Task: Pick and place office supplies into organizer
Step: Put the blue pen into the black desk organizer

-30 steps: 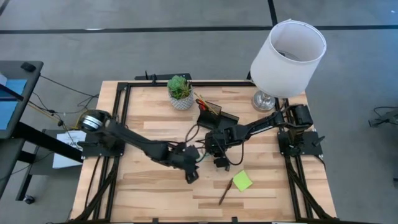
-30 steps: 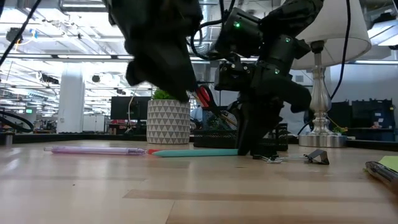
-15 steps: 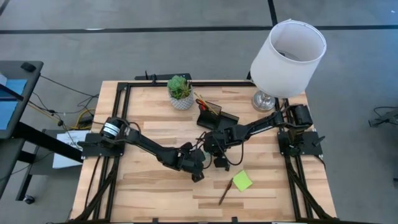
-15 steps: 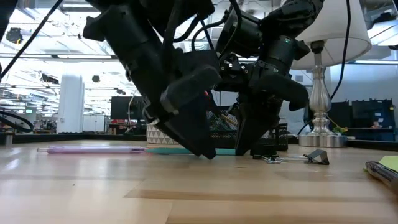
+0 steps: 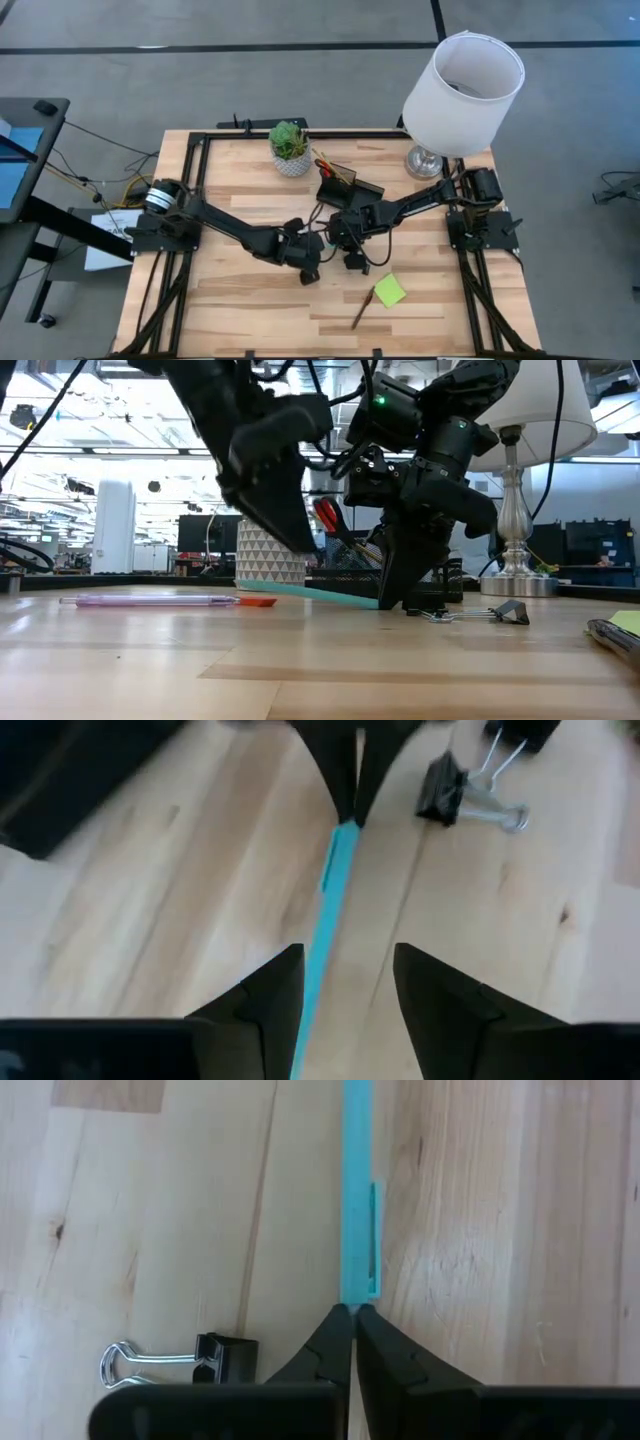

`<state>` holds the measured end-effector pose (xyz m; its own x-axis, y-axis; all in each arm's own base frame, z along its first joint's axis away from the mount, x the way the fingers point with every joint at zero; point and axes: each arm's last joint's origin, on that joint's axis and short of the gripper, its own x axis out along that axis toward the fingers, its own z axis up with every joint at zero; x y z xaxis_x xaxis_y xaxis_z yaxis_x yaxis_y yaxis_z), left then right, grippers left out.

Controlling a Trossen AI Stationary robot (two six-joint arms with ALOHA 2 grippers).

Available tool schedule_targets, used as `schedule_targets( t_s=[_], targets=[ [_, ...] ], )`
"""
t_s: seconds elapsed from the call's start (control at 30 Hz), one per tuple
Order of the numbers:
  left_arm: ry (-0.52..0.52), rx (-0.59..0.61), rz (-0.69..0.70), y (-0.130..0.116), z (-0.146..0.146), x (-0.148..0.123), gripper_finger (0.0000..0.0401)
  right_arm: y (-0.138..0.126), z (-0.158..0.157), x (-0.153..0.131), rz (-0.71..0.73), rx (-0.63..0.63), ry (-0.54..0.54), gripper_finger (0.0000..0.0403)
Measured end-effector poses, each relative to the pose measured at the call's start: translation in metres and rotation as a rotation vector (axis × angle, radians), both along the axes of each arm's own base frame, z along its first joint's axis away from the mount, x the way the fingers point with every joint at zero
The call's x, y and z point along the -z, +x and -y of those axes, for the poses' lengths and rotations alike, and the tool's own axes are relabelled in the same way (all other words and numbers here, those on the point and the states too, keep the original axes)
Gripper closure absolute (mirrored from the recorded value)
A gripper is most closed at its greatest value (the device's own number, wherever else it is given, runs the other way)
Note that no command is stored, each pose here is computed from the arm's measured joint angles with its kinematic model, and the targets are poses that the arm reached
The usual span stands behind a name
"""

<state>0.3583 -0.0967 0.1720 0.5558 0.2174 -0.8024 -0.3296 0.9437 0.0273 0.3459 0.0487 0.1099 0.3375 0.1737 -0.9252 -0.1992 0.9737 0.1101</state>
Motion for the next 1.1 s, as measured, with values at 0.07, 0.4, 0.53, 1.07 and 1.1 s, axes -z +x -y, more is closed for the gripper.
schedule_targets(
  t_s=[0.07,0.4,0.53,1.07,1.1],
  targets=[
    [0.002,-0.003,-0.002,-0.003,-0.002,-0.006,0.0253,0.000,0.000,-0.001,0.008,0.001,0.001,0.0401],
    [-0.006,0.032,-0.116,-0.012,-0.013,-0.009,0.0253,0.003,-0.003,-0.023,0.031,-0.008,0.020,0.0402],
    [-0.028,0.089,-0.089,-0.007,-0.016,-0.011,0.0253,0.003,-0.003,-0.026,0.028,-0.002,-0.004,0.0402],
    [-0.116,0.123,0.003,0.017,-0.015,0.013,0.0205,0.002,-0.011,-0.022,0.005,0.027,-0.027,0.0403],
    [-0.118,0.124,0.013,0.018,-0.014,0.015,0.0196,0.001,-0.012,-0.022,0.005,0.030,-0.030,0.0403]
  ],
)
